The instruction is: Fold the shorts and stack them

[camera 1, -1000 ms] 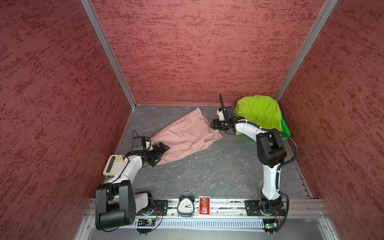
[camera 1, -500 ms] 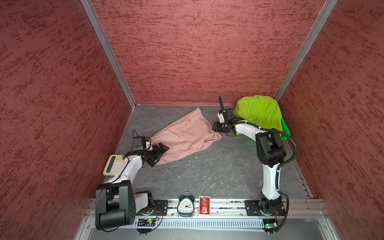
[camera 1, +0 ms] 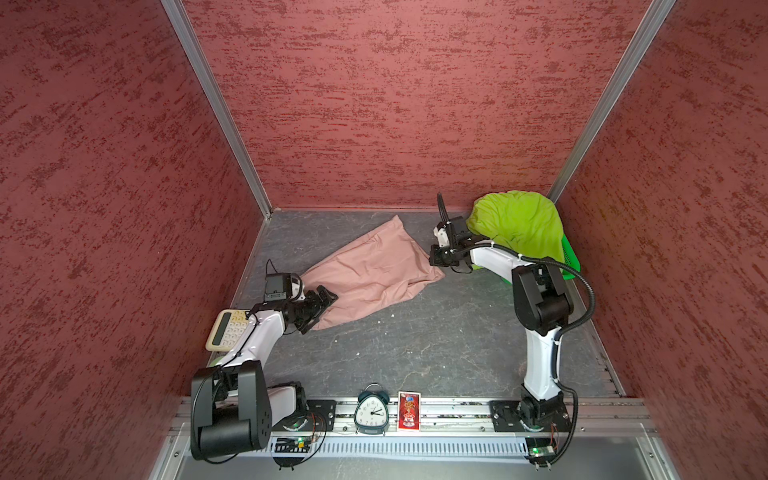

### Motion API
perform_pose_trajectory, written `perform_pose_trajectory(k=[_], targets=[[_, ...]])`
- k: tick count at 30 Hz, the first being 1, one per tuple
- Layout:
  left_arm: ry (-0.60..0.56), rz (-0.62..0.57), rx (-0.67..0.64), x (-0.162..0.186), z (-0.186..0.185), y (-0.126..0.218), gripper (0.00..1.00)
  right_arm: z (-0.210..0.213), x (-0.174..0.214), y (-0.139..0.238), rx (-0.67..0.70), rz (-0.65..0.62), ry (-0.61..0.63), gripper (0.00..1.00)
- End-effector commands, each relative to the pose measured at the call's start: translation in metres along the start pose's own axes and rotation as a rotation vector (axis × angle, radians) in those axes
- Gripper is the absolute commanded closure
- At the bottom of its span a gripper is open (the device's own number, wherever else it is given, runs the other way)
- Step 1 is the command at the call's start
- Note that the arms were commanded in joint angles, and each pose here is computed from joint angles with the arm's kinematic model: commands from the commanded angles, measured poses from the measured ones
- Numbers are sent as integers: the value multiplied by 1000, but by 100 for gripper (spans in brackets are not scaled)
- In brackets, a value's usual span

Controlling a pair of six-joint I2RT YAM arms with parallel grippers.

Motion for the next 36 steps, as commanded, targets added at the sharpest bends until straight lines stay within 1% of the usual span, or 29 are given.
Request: perform_pose_trajectory(k=[1, 7, 10, 11, 12, 13, 15, 19, 28, 30, 32, 33, 36], targets=[[-23, 5, -31, 0, 5, 0, 1, 12, -13, 50, 40, -75, 32, 100], [-30, 53, -72, 2, 11, -1, 1, 12, -11, 89, 91, -91, 33, 100], [-36, 54, -61, 0, 9, 0, 1, 13, -16, 101, 90, -111, 57, 100], [-41, 47, -51, -1, 7, 1, 1, 12, -15, 96, 84, -106, 68, 86], [-44, 42, -43, -1, 5, 1, 1, 9, -13, 89, 82, -96, 65, 56], [-44, 39, -38, -2, 4, 1, 1, 9, -10, 81, 63, -78, 68, 44], [-43, 37, -37, -2, 4, 1, 1, 9, -2, 59, 17, -29, 61, 35], [-37, 46, -31, 0, 4, 0, 1, 5, 2, 32, 7, -11, 47, 33], [-27, 50, -30, 5, 5, -1, 1, 7, 6, 0, -34, 4, 17, 33], [-28, 50, -31, 7, 5, 0, 1, 8, 6, -4, -40, 2, 9, 35], [-29, 51, -33, 7, 5, 0, 1, 10, 7, -8, -48, 6, 8, 42], [-29, 53, -34, 8, 6, 0, 1, 10, 7, -9, -47, 8, 6, 44], [-28, 59, -37, 9, 7, -1, 1, 9, 10, -13, -35, 27, 1, 45]])
Point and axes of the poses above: each gripper's point midway between its finger pads, its own y axis back along the fingers, its own z axis along the line the jaws close on, x = y × z, the point moved 2 cm from there along y, back along the fingers, and after that the axes turned 15 degrees about -y, right-handed, at the moved point
